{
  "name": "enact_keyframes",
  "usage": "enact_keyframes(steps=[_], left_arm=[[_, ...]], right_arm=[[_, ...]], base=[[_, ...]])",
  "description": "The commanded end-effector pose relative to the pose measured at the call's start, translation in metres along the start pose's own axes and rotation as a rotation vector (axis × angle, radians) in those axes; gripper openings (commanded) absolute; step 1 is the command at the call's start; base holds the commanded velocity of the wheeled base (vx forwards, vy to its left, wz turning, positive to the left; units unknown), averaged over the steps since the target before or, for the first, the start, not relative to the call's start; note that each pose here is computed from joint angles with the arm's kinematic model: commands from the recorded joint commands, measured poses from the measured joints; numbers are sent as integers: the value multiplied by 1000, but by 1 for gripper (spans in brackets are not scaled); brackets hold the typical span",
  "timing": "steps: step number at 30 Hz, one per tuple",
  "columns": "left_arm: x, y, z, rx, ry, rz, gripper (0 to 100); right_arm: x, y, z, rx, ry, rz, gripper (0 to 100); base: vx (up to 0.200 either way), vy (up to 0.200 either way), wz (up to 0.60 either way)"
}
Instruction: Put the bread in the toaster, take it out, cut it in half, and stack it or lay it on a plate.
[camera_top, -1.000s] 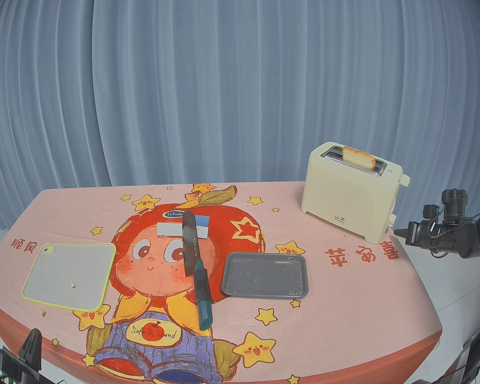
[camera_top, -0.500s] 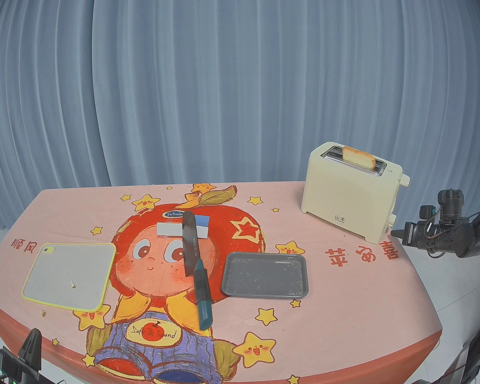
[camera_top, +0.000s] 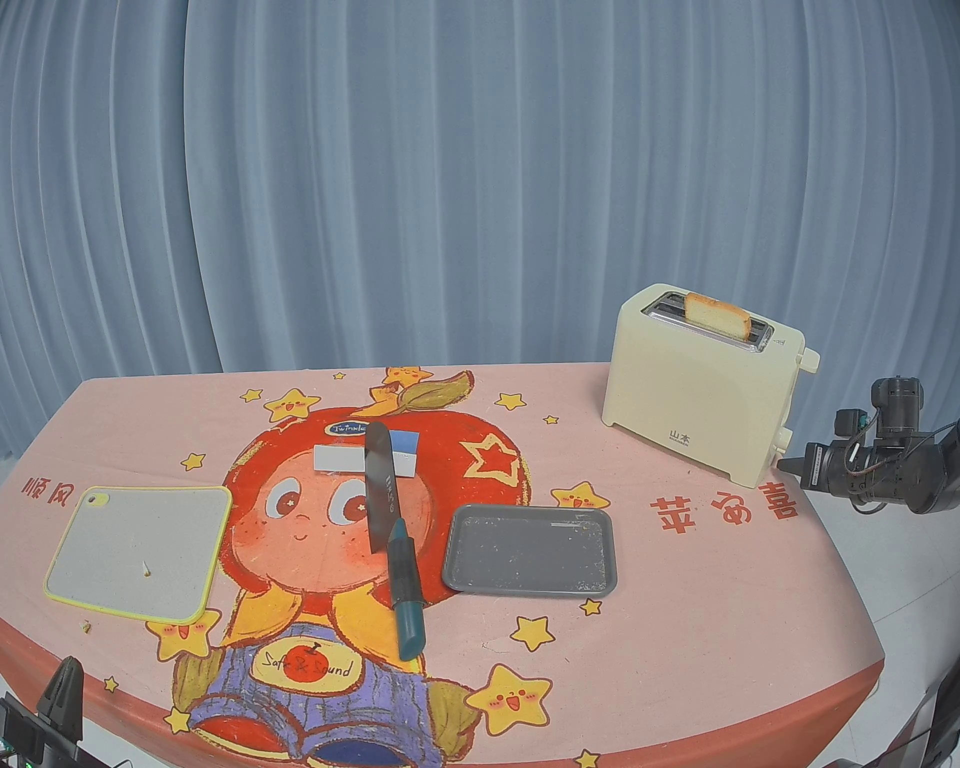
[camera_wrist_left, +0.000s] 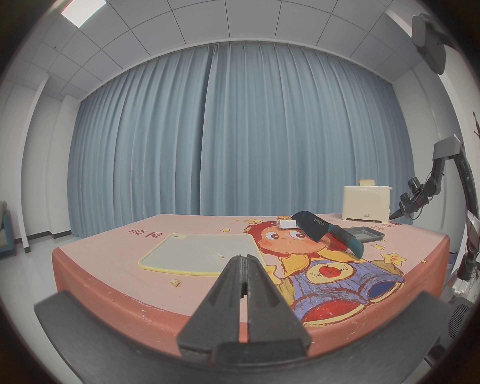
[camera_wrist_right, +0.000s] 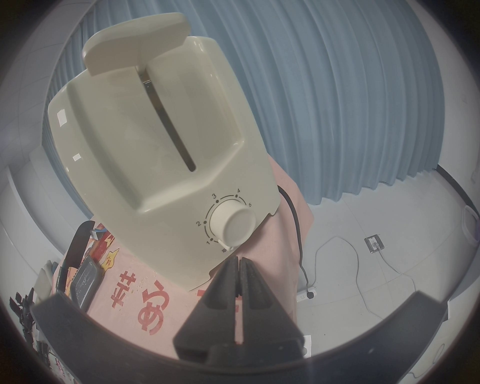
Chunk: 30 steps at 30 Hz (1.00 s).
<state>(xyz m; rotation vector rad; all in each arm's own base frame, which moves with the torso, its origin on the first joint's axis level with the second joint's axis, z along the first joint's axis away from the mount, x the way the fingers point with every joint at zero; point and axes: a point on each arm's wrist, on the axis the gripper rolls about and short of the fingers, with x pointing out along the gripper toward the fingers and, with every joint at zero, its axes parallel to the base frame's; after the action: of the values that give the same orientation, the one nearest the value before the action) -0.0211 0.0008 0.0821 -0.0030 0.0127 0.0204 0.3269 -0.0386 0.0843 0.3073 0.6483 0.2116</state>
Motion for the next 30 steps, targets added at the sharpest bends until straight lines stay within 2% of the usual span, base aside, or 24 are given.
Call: enact_keyframes(steps=[1, 11, 18, 30], left_arm=[[1, 0, -5, 1, 16, 1, 0], [1, 0, -5, 1, 19, 1, 0], [1, 0, -5, 1, 16, 1, 0], [1, 0, -5, 1, 16, 1, 0]], right_arm=[[-1, 1, 1, -3, -4, 2, 0], [-5, 5, 2, -13, -15, 8, 0], [-4, 8, 2, -48, -89, 21, 0], [-5, 8, -5, -42, -71, 16, 0]], base=[[0, 0, 0], [0, 0, 0], [0, 0, 0], [0, 0, 0]])
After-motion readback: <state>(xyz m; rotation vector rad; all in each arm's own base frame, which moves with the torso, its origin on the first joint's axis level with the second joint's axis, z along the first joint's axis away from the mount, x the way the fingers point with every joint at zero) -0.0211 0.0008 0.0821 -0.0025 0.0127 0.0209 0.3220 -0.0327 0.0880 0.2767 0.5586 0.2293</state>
